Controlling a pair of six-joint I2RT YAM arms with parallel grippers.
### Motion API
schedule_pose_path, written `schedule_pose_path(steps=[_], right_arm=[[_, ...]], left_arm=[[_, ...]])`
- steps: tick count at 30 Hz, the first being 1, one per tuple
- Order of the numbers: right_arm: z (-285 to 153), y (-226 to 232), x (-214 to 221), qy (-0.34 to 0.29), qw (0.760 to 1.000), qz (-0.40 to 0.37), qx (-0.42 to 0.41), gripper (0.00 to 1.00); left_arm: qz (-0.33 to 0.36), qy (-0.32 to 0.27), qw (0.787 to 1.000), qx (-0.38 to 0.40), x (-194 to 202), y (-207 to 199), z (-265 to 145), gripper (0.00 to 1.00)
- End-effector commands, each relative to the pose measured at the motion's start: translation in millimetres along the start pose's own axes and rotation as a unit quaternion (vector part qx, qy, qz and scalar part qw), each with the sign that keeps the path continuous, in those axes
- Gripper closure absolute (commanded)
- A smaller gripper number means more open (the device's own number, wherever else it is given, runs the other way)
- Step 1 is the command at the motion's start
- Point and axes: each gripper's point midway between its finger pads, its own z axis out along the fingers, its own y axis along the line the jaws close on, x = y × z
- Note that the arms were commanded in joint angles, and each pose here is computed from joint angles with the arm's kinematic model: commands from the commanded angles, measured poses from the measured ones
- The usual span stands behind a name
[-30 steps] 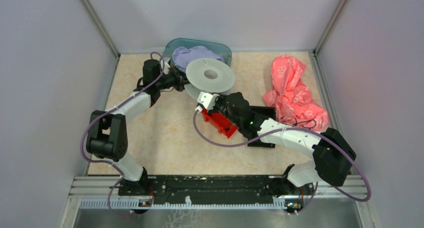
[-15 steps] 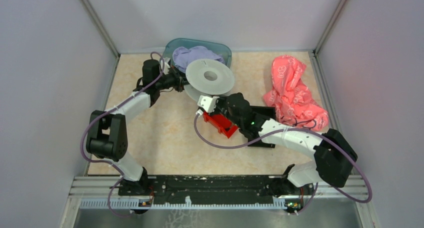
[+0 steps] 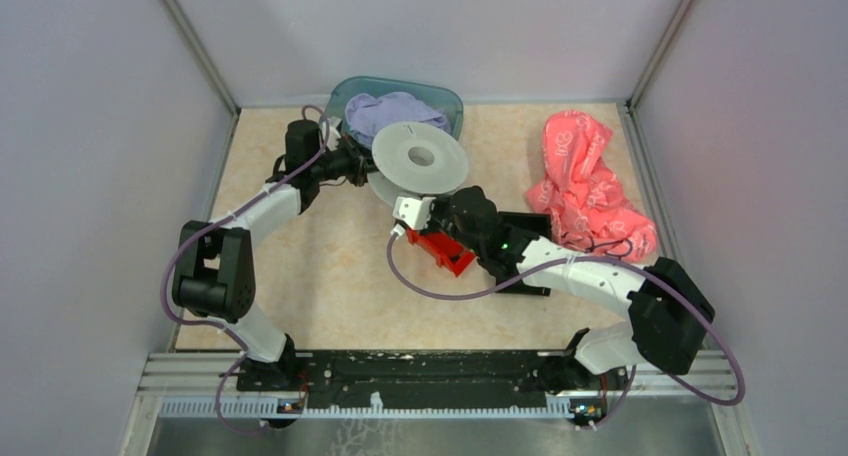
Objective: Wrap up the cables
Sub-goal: Wrap the cable around the cable reel.
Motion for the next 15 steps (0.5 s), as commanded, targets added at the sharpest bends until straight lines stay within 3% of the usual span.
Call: schedule_pose_path(steps=[1,15], right_arm=[[3.1,8.2,-9.8,0.003,1.000,-0.008,-0.022,1.00],[5.3,10.8,-5.7,0.037,0.997,-0.072,-0.008,1.00]], left_arm=[[0.025,0.017,0.998,0.047,6.1,-36.6,-9.5,1.00],[0.035,0.010,0.998,0.041,5.3,-36.6,-11.2,1.00]])
